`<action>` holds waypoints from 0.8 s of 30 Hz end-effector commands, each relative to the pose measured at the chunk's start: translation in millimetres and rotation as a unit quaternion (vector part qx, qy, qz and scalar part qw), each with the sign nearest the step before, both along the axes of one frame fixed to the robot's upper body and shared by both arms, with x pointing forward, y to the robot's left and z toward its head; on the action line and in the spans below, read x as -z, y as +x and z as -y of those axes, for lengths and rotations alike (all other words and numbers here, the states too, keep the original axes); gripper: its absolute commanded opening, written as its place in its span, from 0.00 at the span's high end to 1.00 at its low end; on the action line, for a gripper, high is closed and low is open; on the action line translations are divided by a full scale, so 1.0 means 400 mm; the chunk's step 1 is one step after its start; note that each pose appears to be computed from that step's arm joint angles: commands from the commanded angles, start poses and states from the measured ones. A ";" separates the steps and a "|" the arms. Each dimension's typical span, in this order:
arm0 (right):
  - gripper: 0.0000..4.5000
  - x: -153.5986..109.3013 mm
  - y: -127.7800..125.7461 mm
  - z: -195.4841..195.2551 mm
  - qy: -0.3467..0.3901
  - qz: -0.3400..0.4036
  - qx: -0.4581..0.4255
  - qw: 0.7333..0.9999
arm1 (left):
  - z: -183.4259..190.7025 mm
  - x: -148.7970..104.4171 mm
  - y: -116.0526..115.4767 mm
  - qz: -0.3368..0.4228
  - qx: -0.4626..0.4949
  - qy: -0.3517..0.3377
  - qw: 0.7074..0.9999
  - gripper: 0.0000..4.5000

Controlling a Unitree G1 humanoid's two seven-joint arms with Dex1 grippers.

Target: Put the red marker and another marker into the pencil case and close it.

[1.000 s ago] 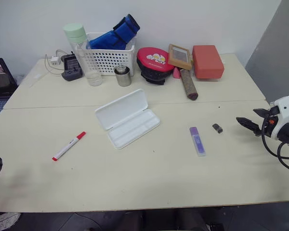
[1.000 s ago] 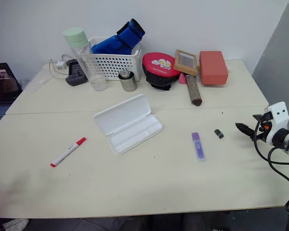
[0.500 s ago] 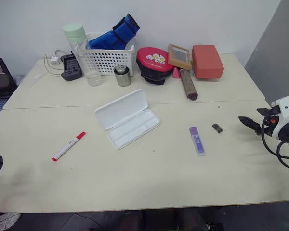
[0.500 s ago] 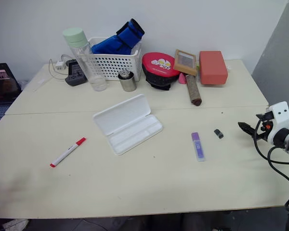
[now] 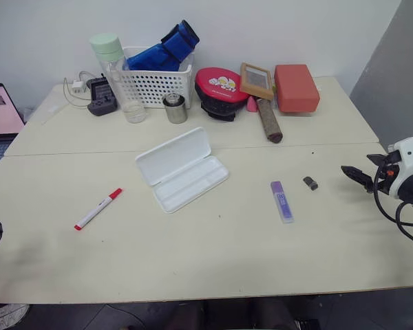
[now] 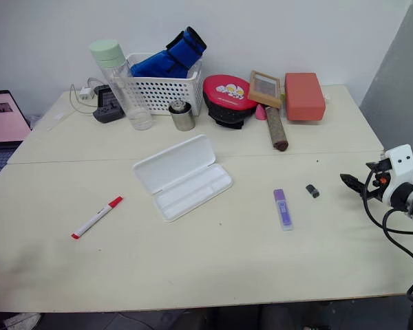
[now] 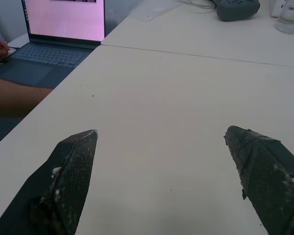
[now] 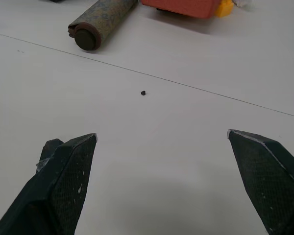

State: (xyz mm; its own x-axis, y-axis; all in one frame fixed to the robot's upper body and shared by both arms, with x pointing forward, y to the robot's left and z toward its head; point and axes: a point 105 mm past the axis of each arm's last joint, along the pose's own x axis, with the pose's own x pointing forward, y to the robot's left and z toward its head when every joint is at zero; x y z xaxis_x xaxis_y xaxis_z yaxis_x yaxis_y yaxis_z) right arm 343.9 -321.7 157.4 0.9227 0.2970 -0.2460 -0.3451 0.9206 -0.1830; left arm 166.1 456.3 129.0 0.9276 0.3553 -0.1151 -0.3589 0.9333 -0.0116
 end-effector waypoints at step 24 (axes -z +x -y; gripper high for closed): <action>0.00 -0.091 -0.189 -0.360 0.026 -0.016 -0.360 0.932 | 0.640 -0.061 0.301 -0.019 0.507 -0.002 0.862 0.02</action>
State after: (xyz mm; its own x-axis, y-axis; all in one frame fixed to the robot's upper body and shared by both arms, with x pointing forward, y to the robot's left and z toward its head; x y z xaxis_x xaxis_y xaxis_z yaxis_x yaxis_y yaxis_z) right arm 274.5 -194.6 184.2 0.5049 0.8267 -0.2482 -0.8601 0.5062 -0.0636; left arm 274.9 224.7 157.5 0.8060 -0.5738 -0.1454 0.5769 0.8164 -0.0237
